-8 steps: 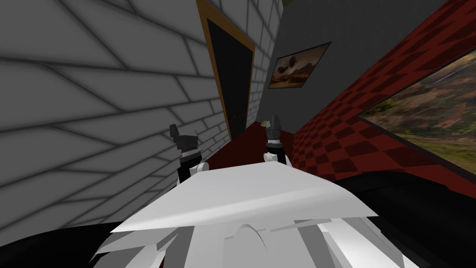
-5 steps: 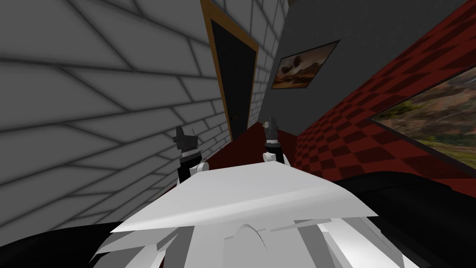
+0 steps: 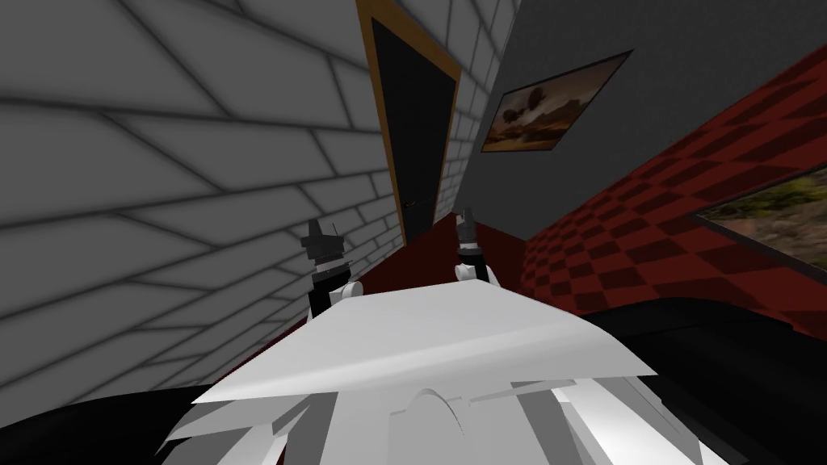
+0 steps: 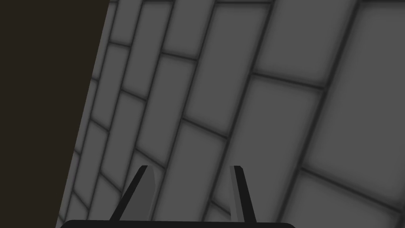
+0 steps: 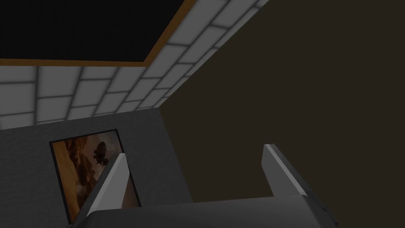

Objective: Pull the door open

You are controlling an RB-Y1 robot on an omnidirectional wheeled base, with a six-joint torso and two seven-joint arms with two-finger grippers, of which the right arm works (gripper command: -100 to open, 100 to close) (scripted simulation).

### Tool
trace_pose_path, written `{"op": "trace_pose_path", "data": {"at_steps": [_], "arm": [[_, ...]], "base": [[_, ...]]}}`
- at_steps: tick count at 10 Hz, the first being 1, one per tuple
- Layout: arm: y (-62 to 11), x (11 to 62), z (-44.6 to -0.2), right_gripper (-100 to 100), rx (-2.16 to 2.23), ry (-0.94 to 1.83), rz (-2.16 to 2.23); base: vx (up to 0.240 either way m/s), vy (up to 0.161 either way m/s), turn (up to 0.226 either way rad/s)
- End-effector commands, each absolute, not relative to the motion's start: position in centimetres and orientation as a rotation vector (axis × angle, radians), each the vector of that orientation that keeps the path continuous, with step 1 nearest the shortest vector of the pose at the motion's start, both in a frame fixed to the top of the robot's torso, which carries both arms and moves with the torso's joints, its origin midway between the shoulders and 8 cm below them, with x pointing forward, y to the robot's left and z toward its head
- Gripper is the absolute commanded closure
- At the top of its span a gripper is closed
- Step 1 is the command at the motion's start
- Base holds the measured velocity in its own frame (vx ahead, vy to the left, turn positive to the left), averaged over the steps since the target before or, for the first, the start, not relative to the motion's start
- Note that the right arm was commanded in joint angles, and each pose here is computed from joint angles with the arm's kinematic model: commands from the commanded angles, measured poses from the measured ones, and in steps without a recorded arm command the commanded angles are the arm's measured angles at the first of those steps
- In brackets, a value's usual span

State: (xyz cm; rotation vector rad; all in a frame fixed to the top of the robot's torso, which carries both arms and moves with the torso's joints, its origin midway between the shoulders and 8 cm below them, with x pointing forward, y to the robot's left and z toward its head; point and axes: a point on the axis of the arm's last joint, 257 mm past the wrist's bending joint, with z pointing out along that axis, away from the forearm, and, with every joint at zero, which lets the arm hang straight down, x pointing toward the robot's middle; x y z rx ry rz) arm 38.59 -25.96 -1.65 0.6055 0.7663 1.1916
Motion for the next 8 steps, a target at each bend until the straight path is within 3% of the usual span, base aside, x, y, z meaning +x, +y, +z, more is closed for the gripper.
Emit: {"op": "trace_pose_path", "data": {"at_steps": [1, 8], "arm": [[-26.0, 39.2, -2.6, -100, 0.617, 0.781, 1.196], [-26.4, 42.2, -7.4, -100, 0.678, 0.851, 1.212]], "base": [[0.065, -0.041, 0.116], [0.085, -0.046, 0.126]]}}
